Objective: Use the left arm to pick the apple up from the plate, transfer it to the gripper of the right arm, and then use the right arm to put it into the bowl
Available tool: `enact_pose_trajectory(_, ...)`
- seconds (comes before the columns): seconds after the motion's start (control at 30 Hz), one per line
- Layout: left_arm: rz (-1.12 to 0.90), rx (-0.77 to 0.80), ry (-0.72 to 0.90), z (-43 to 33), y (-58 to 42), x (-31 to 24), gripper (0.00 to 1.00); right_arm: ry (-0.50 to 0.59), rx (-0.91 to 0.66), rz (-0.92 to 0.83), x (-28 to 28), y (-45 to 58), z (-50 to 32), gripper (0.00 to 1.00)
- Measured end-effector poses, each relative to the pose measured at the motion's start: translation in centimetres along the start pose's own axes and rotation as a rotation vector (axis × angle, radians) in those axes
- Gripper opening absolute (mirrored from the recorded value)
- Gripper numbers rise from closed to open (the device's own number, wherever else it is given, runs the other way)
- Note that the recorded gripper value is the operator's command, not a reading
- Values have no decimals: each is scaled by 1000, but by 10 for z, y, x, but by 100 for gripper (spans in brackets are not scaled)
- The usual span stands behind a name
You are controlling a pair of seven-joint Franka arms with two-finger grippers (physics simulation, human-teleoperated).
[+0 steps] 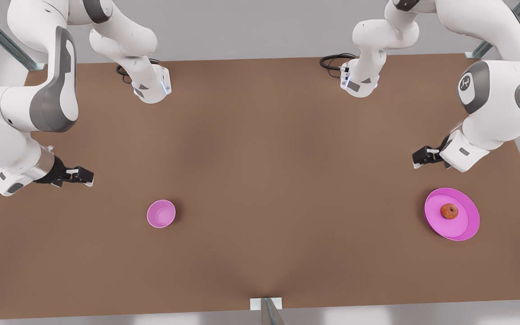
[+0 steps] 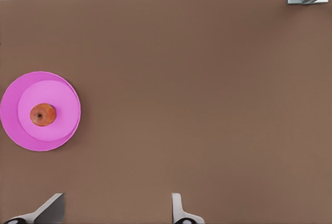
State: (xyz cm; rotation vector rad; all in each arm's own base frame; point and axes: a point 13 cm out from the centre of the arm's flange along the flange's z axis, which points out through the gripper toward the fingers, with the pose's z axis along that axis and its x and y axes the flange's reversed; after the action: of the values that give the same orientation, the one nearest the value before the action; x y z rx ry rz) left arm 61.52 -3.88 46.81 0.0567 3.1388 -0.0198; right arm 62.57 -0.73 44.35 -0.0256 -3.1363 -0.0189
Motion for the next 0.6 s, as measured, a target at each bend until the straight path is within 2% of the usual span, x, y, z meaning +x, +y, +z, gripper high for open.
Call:
enact_pose_trajectory(0.13, -32, -5, 24, 29, 21, -12, 100, -9, 0, 1, -2, 0, -1, 100)
enact_pose_trajectory(0.33, -207, 11, 103, 163, 144, -26, 100, -15, -1, 3, -3, -1, -1, 100)
enact_pose_trajectory(0.6, -255, 21, 28, 286, 236, -20, 100, -16, -2, 6, -4, -2, -1, 100)
